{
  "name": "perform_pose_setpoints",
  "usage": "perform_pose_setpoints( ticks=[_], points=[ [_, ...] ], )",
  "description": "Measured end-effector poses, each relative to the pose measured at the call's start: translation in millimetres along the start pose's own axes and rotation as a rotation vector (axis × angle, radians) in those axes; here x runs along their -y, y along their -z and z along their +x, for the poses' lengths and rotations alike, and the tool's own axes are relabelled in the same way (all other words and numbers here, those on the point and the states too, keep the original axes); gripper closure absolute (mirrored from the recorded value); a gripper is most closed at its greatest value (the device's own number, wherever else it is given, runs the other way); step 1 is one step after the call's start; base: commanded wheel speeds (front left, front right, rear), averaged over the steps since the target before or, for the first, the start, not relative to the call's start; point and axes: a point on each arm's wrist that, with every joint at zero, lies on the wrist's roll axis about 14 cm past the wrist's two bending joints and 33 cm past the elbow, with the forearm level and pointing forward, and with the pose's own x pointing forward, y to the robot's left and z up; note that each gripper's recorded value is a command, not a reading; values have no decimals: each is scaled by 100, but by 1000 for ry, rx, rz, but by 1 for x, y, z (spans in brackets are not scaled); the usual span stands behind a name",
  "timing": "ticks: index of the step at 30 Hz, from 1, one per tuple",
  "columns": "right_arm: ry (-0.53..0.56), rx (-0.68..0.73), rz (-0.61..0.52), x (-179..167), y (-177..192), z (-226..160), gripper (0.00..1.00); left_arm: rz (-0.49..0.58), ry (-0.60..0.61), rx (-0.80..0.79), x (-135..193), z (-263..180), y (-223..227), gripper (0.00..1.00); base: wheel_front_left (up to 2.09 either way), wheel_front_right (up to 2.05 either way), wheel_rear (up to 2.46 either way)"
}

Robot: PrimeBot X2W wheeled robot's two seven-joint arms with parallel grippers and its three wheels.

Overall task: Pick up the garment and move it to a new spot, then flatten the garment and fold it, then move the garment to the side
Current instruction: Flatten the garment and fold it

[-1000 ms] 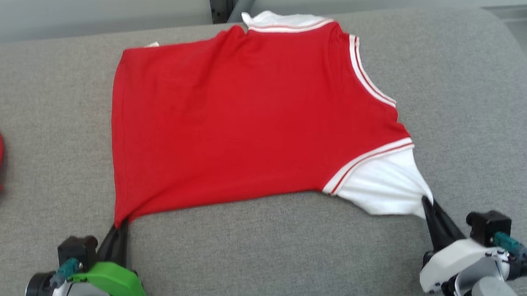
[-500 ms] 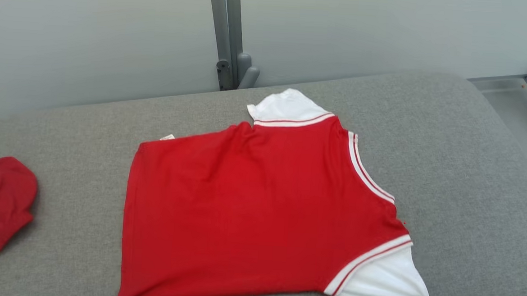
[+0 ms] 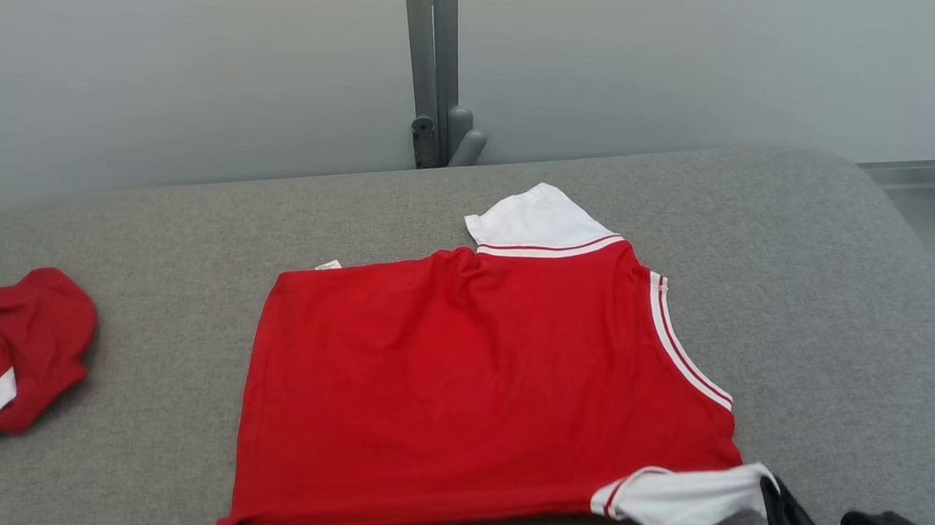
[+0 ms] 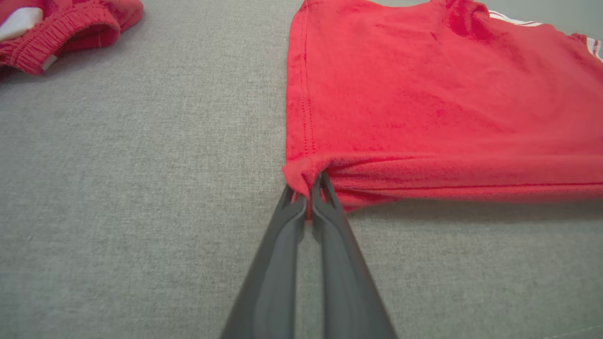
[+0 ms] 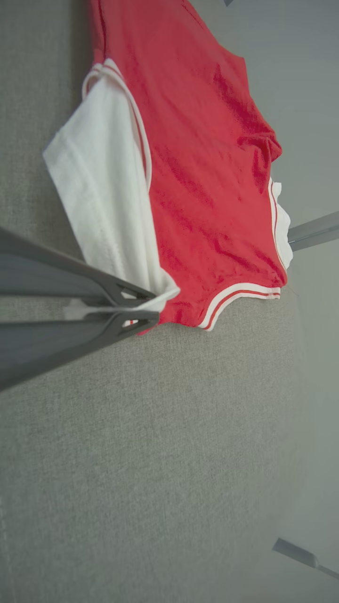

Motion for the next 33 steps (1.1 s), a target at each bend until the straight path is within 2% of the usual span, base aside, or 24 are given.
perform_pose_setpoints(
  ticks=[2, 11, 21, 33],
  points=[
    [-20, 56, -10, -6, -20, 12, 100, 9, 26, 47, 8, 7, -16, 100, 0, 0, 0],
    [-51, 162, -23, -21, -60, 50, 100, 23, 47, 147, 14, 29, -55, 100, 0, 0, 0],
    [-56, 138, -83, -22, -62, 84, 100, 61, 68, 140, 19, 55, -63, 100, 0, 0, 0],
    [-85, 136, -139, -31, -67, 124, 100, 71, 39, 120, 7, 84, -64, 100, 0, 0, 0]
  ],
)
